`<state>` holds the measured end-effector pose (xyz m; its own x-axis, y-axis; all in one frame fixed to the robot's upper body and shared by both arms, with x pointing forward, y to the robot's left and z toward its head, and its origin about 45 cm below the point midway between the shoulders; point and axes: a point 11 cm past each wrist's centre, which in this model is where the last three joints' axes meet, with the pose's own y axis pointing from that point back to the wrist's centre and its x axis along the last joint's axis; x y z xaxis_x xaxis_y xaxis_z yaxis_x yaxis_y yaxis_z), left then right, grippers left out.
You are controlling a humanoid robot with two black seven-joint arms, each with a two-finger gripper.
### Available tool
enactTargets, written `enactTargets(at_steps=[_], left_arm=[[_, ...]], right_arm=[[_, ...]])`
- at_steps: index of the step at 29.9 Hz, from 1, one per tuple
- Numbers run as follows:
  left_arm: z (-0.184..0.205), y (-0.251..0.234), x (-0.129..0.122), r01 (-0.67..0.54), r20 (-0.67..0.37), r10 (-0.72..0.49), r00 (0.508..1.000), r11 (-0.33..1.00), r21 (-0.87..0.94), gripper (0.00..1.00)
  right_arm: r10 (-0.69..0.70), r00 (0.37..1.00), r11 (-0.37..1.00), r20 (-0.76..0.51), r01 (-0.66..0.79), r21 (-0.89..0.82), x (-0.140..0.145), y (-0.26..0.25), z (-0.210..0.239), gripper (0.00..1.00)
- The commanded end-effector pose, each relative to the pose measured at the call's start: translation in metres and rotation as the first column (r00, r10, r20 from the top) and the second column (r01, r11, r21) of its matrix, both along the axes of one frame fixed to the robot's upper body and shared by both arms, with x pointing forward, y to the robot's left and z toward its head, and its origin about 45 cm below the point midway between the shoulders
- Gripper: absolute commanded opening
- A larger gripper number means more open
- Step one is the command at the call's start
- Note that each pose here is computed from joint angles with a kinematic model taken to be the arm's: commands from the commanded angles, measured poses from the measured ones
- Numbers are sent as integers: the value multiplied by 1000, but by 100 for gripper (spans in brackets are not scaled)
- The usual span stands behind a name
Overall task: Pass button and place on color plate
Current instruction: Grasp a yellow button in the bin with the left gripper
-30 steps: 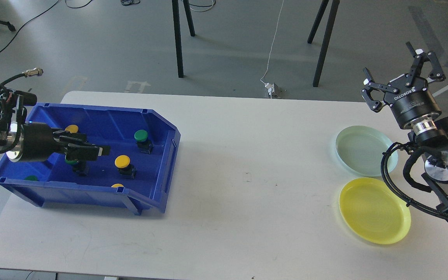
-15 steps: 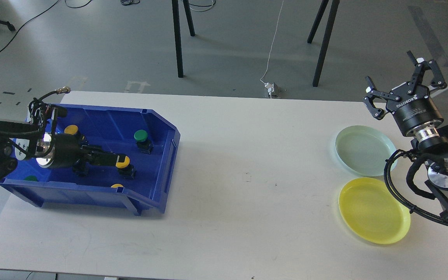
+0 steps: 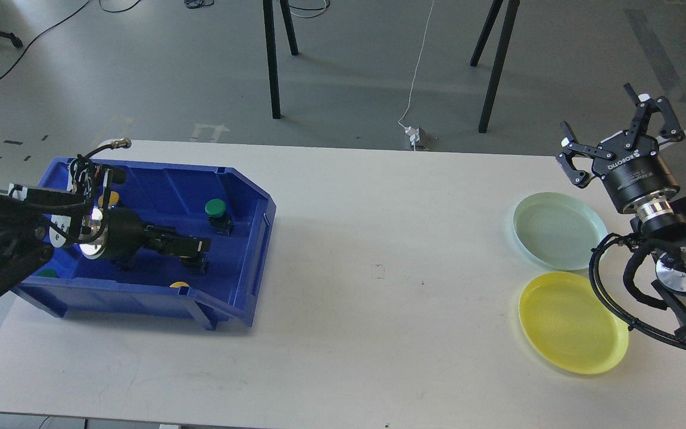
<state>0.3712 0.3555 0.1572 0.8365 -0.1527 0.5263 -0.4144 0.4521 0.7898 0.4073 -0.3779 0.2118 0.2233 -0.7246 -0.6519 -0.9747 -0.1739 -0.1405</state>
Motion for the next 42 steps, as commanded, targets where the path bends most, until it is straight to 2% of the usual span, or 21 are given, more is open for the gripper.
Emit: enactTargets(at_steps=[1,7,15,42], left_arm=[[-5,-5,2,-2,-6,2,1000,1000,-6,99],[-14,-7,4,-16,-17,16,1000,1000,-3,99],[-33,3,-8,-7,-77,12,997,998,63,98],[-38,2,0,-38,-76,43,996,997,62,96]], right_arm=[[-4,1000,1000,-5,4,0,-1,-2,-2,99],[-10,1000,1000,-8,10,-1,-3,-4,-3,99],[-12,1000,1000,-13,12,-1,-5,-5,-6,99],[-19,999,1000,-34,19,0,-11,-8,-15,99]])
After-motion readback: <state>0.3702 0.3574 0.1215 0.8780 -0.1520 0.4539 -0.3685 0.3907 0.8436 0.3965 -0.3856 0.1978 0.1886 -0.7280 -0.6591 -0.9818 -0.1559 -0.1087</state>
